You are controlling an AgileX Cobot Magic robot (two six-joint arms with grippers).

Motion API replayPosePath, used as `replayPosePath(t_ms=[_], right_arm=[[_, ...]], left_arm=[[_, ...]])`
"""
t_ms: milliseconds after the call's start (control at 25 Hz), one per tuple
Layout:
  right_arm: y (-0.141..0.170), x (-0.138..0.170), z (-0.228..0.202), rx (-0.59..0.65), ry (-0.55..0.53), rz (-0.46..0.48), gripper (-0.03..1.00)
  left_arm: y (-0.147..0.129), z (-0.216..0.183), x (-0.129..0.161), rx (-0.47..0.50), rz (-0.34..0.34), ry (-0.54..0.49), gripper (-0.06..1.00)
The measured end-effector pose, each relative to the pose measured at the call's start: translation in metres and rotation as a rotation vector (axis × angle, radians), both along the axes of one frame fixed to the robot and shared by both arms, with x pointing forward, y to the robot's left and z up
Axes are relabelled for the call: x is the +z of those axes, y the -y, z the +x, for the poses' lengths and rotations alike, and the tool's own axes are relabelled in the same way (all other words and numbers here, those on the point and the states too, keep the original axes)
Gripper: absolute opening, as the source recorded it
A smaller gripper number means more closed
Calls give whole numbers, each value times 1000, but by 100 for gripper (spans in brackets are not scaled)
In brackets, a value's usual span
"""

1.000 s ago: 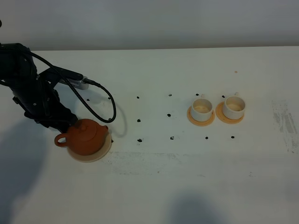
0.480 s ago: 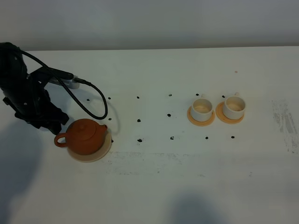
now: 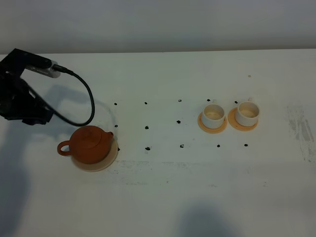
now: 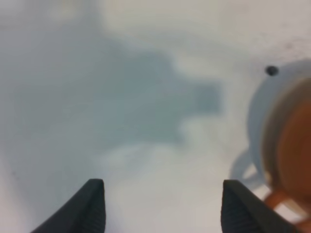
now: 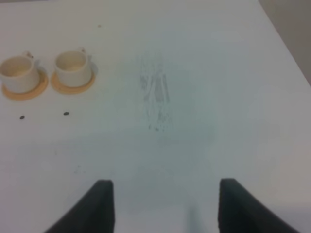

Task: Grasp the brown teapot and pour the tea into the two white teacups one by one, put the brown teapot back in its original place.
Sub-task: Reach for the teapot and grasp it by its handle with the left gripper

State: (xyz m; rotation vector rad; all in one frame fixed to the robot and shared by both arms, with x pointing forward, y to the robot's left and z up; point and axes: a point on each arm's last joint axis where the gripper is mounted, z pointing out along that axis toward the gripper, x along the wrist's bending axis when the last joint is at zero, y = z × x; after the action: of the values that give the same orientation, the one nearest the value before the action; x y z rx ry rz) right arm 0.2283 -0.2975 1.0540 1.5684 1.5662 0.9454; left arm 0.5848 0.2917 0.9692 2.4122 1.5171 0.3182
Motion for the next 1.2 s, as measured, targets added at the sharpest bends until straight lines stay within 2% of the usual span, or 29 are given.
replayPosePath(t_ms=[160, 280, 400, 720, 1000, 1200], right_arm=[[0, 0, 0, 0, 0, 0, 46], [0, 0, 0, 0, 0, 0, 46], [0, 0, 0, 0, 0, 0, 46], [0, 0, 0, 0, 0, 0, 46], [0, 0, 0, 0, 0, 0, 46], [0, 0, 0, 0, 0, 0, 46]], left_arm=[[3, -13, 11, -61, -7, 51, 50], [7, -20, 16, -105, -7, 30, 50], [12, -25, 16, -227, 16, -3, 50], [14, -23, 7, -608, 121, 29, 50], [22, -18, -8, -816, 112, 57, 50], [35, -19, -5, -879, 84, 70, 50]])
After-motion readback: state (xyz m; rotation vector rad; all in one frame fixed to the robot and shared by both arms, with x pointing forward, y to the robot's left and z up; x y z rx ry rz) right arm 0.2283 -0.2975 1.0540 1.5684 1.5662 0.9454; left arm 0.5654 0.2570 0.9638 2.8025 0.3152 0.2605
